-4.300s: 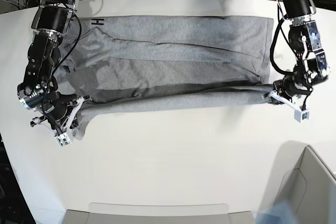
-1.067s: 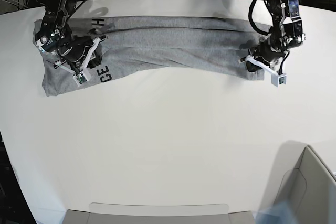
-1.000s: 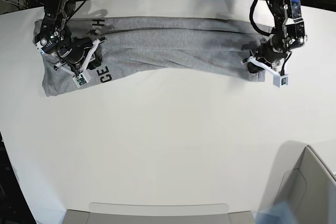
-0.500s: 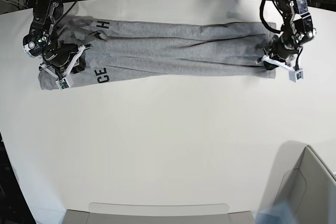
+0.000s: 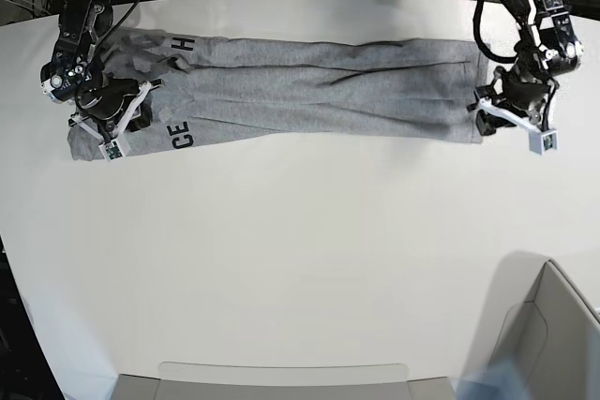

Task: Fold the T-shirt properly
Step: 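Hold both ends of the folded strip and smooth it flat, then fold the strip end held by the left gripper toward the right gripper, then fold the strip end held by the right gripper over toward the left gripper, then lift and flip the folded bundle with the right gripper onto itself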

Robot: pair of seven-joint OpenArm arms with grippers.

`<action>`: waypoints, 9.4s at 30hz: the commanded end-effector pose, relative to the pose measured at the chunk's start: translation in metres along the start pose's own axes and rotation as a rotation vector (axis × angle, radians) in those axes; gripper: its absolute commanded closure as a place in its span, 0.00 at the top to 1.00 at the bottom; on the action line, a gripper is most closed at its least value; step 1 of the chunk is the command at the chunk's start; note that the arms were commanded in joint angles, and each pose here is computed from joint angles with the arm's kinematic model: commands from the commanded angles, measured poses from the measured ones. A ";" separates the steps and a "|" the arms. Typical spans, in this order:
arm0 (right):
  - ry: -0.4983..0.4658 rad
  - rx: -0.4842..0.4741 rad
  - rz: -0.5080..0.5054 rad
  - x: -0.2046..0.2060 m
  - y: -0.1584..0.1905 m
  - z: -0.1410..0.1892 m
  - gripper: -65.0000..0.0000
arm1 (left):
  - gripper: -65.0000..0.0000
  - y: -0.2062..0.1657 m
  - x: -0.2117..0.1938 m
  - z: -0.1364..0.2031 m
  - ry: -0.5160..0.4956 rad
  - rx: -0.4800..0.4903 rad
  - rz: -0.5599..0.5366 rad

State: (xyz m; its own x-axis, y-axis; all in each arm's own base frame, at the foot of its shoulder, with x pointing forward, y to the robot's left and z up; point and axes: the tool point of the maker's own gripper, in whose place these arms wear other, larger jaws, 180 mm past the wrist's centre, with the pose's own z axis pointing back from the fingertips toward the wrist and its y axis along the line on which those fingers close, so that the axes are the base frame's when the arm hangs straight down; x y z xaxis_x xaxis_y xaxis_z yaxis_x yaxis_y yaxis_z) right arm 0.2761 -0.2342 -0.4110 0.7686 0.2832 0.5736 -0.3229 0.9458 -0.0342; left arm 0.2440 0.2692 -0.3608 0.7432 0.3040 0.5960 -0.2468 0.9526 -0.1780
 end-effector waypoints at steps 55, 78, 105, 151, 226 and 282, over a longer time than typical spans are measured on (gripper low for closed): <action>0.031 -0.055 0.031 -0.007 -0.019 0.012 0.12 | 0.13 0.008 -0.128 -0.042 0.400 -0.270 -0.093; -0.156 -0.061 0.066 0.054 0.010 0.030 0.12 | 0.00 0.054 -0.026 -0.011 0.109 -0.238 -0.160; -0.143 -0.061 0.060 0.047 0.011 0.030 0.12 | 0.00 -0.179 -0.067 0.038 0.209 -0.592 -0.112; -0.162 -0.063 0.044 0.048 0.007 0.035 0.12 | 0.16 -0.238 -0.100 0.029 0.366 -0.459 0.254; -0.103 -0.189 -0.252 0.026 -0.101 0.035 0.00 | 0.16 -0.202 -0.099 0.019 0.357 -0.377 0.284; -0.139 -0.124 0.691 0.106 0.271 0.034 0.49 | 0.16 -0.116 -0.084 0.006 0.280 -0.175 0.446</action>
State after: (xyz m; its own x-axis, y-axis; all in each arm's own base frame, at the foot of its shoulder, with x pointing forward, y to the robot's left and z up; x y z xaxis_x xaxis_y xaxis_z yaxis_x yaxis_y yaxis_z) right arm 0.2493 0.0369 -0.3440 0.3562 0.8218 0.4447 -0.6487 0.5600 -0.5153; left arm 0.2021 0.1313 -0.3913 0.7359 0.6496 0.1911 -0.4980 0.7104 -0.4973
